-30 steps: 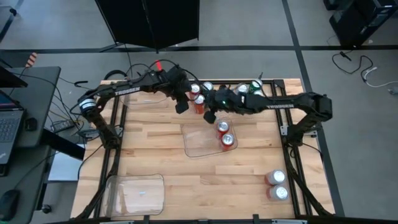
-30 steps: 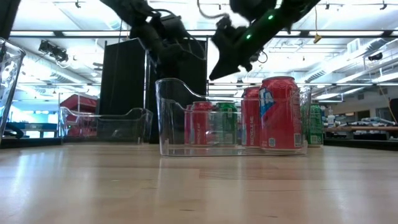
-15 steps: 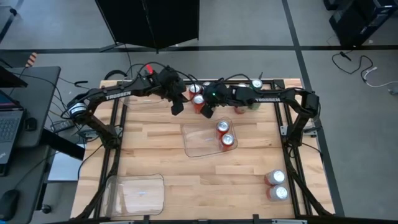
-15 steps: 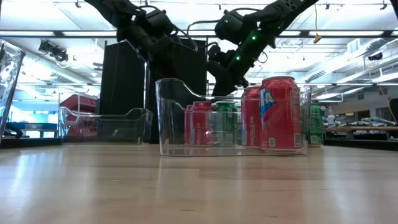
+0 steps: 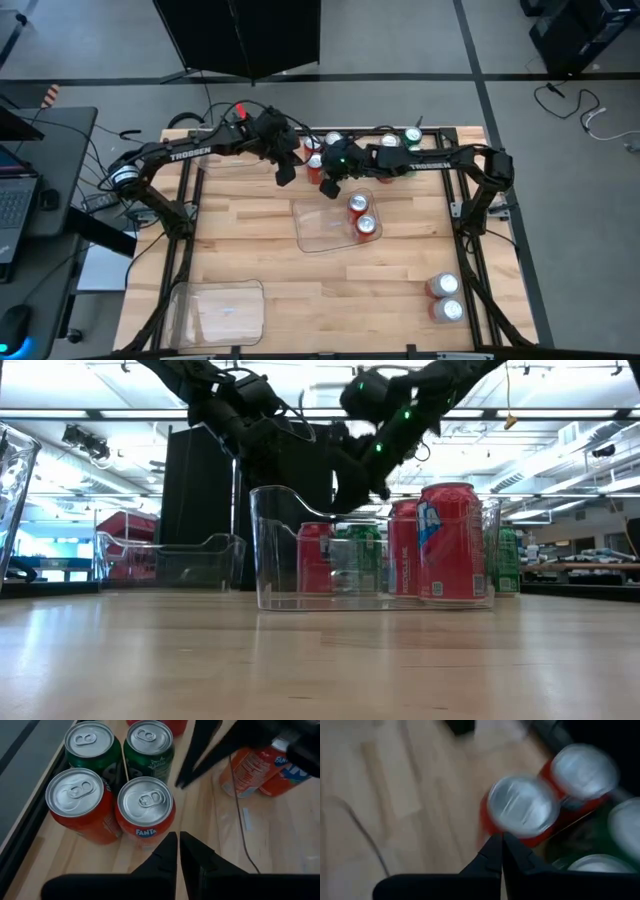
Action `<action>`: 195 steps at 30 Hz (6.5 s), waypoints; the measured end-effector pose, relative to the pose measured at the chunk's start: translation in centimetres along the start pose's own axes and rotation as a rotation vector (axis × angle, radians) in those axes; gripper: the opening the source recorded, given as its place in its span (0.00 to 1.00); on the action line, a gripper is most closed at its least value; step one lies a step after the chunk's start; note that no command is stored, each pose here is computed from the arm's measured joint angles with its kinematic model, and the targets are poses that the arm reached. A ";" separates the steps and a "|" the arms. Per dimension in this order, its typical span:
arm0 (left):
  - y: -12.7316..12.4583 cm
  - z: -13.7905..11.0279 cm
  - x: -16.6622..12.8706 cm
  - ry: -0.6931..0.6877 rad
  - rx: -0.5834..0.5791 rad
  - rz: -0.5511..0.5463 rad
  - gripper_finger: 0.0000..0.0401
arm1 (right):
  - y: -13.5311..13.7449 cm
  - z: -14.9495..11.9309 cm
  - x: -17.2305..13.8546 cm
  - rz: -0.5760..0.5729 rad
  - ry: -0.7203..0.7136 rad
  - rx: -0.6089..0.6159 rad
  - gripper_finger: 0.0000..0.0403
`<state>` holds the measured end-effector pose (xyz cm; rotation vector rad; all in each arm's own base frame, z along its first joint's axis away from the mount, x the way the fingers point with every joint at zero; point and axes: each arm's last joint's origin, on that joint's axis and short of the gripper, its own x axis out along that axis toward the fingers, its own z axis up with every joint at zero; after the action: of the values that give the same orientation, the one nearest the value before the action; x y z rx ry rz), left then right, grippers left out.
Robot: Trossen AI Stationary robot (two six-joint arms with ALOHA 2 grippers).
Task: Sort soda cans
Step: Put the orange soda can into the middle transparent bin
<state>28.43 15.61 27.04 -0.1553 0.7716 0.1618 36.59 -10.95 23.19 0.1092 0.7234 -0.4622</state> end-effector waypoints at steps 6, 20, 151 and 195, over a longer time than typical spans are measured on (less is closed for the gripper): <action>0.0 0.1 0.0 -0.012 -0.004 0.002 0.05 | -2.1 0.4 0.3 -0.103 -0.033 0.060 0.00; -0.1 -0.4 0.0 0.042 0.013 -0.018 0.05 | -1.4 -0.6 3.4 0.059 -0.018 0.094 0.00; -2.5 1.1 1.3 0.266 0.035 0.071 0.29 | -0.8 -2.8 2.0 -0.025 -0.042 0.154 0.03; -1.8 0.0 5.8 0.355 0.000 0.150 0.62 | 2.2 -4.2 5.0 0.208 -0.037 0.135 0.03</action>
<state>32.93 14.37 23.12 -0.1271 1.1383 0.2806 38.26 -9.78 16.63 0.2987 0.6366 -0.3129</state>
